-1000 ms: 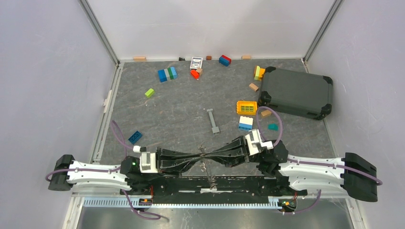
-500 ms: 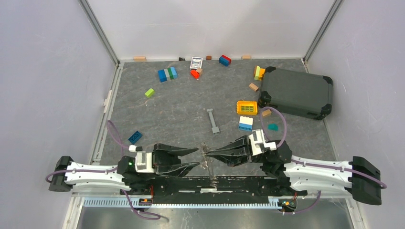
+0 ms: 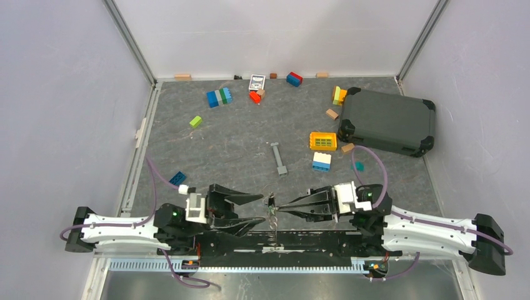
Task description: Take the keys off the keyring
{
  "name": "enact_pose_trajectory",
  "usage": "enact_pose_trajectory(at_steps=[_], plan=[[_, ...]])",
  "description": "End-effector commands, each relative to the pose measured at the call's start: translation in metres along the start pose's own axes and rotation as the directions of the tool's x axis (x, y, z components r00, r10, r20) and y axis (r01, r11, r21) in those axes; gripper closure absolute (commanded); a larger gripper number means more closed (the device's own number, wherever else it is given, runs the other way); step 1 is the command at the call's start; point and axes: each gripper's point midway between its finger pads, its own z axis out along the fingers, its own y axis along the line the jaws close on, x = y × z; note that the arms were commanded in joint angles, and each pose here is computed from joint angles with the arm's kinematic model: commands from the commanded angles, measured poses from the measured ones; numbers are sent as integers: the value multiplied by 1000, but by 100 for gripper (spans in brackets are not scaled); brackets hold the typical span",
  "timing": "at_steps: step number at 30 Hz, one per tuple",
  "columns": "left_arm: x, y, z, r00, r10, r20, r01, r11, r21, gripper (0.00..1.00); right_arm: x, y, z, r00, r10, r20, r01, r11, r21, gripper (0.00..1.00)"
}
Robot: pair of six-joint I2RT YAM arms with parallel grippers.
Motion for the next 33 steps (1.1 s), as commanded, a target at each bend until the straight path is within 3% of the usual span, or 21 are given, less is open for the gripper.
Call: enact_pose_trajectory(at_steps=[1, 15, 33], plan=[[15, -11, 8, 993, -57, -101, 60, 998, 32, 36, -29, 15, 3, 993, -91, 77, 98, 991, -96, 100], [29, -32, 13, 985, -62, -160, 85, 986, 144, 52, -31, 30, 3, 994, -99, 55, 108, 976, -188, 100], [32, -42, 13, 982, -97, -162, 127, 975, 182, 58, -24, 26, 1, 995, -97, 38, 102, 981, -166, 100]])
